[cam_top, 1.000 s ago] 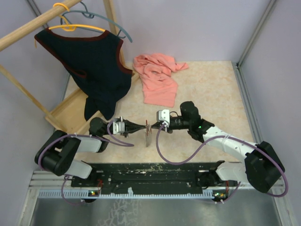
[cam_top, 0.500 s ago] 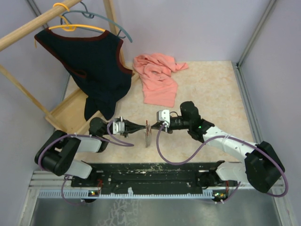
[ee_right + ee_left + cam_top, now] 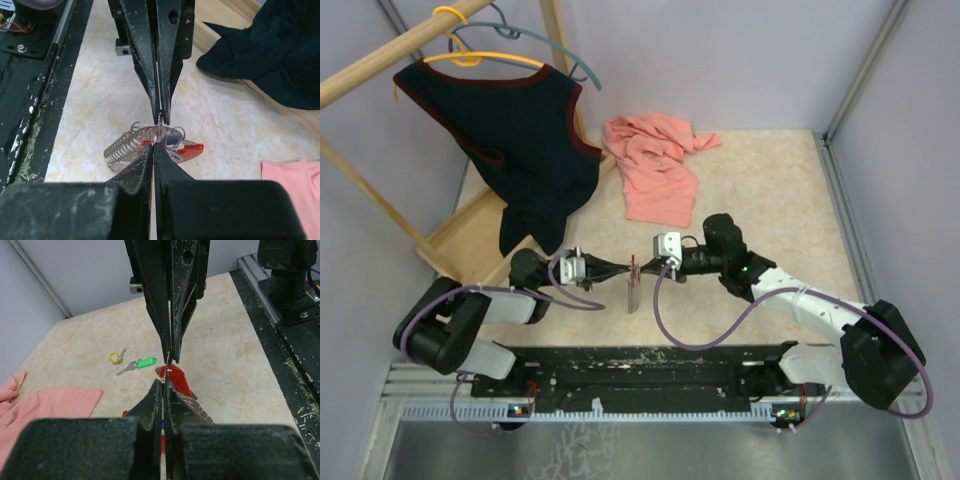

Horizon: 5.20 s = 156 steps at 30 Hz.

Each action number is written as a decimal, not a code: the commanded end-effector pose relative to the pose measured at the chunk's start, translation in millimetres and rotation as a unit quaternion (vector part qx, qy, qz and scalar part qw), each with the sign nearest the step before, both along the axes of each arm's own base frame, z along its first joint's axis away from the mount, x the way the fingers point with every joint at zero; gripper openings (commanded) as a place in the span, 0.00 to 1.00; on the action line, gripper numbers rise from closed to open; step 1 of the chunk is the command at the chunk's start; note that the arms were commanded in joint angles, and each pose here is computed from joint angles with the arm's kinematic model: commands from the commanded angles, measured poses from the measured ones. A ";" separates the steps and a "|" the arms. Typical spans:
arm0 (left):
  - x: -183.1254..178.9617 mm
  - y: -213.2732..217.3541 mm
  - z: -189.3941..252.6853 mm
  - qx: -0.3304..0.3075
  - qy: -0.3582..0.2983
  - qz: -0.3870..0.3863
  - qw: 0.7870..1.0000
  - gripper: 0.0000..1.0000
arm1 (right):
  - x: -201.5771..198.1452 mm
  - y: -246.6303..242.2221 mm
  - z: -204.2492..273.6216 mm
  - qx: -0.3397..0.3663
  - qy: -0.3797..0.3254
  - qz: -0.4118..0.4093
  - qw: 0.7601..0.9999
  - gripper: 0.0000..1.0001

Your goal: Put the keys on the keyring

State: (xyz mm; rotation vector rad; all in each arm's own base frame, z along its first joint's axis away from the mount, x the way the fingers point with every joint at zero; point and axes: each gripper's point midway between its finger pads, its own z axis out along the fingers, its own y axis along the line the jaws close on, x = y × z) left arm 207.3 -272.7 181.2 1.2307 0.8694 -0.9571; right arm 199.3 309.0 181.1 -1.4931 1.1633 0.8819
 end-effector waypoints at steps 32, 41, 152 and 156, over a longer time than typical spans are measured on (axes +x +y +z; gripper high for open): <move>33.2 18.0 17.9 -0.039 -0.020 0.143 0.989 0.00 | 8.7 -65.0 -20.4 -0.064 0.294 -0.353 0.886 0.00; 32.2 19.6 20.5 -0.043 -0.021 0.146 0.988 0.00 | -19.8 -85.2 -75.6 -0.149 0.394 -0.420 0.804 0.00; 24.5 13.1 10.9 -0.026 -0.010 0.111 0.993 0.00 | 84.8 -37.4 -83.5 -0.226 0.157 -0.394 0.877 0.00; 21.7 11.5 10.4 -0.023 -0.008 0.101 0.995 0.00 | 76.4 -30.8 -53.8 -0.171 0.083 -0.329 0.925 0.00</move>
